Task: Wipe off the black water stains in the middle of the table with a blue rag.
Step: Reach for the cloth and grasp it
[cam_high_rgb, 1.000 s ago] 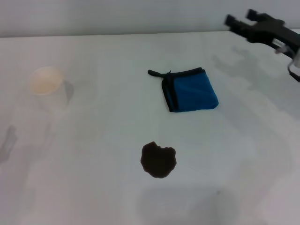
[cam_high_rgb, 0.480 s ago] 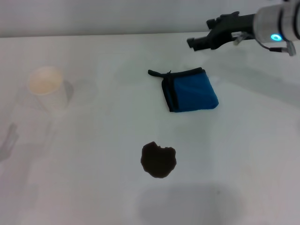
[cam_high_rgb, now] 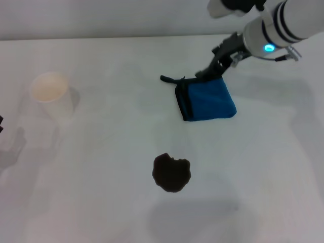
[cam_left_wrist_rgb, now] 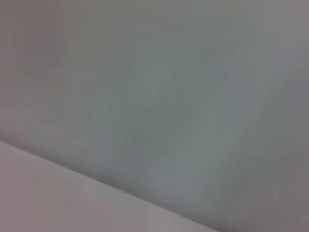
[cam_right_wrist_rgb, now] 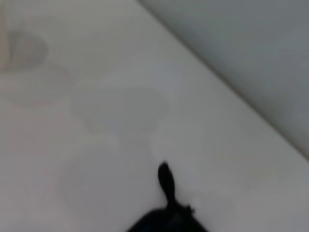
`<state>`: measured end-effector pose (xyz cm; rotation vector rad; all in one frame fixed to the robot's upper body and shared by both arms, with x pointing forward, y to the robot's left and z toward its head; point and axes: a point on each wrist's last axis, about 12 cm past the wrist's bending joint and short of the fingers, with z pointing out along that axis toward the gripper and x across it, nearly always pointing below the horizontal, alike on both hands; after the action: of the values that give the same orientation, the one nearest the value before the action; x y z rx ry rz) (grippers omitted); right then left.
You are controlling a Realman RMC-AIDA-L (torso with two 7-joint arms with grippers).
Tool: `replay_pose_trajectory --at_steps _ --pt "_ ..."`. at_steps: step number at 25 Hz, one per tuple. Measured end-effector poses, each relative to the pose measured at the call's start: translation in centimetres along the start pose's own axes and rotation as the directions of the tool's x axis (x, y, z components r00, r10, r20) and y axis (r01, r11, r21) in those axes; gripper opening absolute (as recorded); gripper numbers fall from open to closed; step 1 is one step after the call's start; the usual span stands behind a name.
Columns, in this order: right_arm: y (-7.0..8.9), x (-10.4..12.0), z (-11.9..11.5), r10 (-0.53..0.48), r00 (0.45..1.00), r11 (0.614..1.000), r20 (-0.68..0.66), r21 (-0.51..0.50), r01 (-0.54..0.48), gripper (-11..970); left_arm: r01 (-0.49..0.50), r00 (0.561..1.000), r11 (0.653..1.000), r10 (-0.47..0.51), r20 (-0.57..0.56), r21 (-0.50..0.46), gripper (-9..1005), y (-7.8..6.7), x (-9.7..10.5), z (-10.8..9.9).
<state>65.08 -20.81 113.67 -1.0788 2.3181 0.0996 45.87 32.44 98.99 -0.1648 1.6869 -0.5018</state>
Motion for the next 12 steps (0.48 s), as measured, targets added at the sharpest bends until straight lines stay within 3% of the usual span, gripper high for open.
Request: replay_pose_trajectory --at_steps 12 --pt "2.4 -0.4 1.6 -0.054 0.988 0.998 -0.142 -0.042 0.048 855 -0.042 0.999 0.999 0.042 0.007 0.021 860 -0.4 -0.4 0.9"
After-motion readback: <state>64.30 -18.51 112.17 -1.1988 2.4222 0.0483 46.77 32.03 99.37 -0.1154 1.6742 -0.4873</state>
